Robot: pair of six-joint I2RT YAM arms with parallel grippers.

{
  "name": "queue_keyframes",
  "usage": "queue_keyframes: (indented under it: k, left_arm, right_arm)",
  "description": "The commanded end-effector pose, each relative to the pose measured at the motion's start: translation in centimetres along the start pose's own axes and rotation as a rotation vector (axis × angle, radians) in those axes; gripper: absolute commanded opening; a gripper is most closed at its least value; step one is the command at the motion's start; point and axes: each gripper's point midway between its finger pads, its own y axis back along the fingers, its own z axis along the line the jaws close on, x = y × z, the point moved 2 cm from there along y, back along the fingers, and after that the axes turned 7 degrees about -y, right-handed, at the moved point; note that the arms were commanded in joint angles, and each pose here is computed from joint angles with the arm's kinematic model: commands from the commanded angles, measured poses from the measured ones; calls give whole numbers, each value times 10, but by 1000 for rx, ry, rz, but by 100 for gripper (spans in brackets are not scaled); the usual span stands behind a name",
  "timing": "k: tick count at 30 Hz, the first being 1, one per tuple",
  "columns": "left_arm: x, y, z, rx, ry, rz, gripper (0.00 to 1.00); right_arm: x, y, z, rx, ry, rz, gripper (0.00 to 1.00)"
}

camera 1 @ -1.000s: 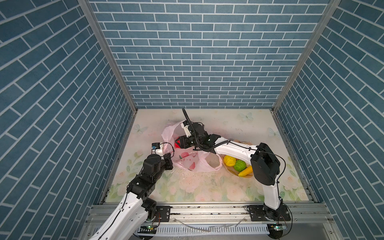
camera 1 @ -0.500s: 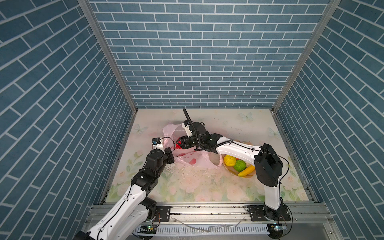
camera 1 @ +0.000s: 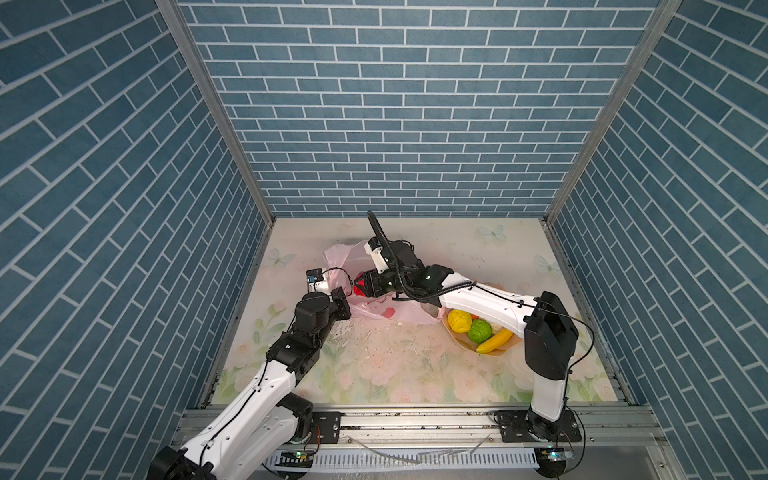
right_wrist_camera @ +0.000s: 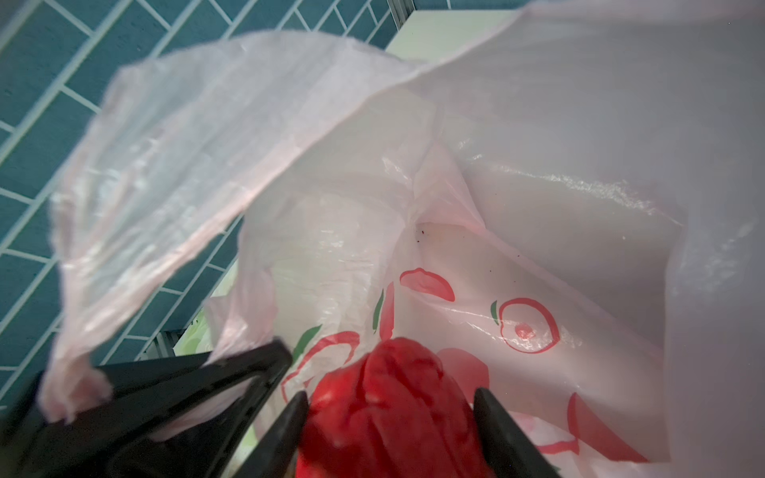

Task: Take the fake fruits out of the plastic bag
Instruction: 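Lift the red apple up out of the bag opening with the right gripper, then carry the red apple over the peach bowl while the left gripper releases the bag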

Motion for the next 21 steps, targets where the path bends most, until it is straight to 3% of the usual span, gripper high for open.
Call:
queue_keyframes:
  k: [1,21]
  left_arm:
    - [-17,-1,-5,11,-12,-50,6]
    - [-24,-35,-18,31,-21,21,8]
  right_arm:
    - [-6,23,-1,45,49,-30,9]
    - [-32,112,-29,256,119,-165,9]
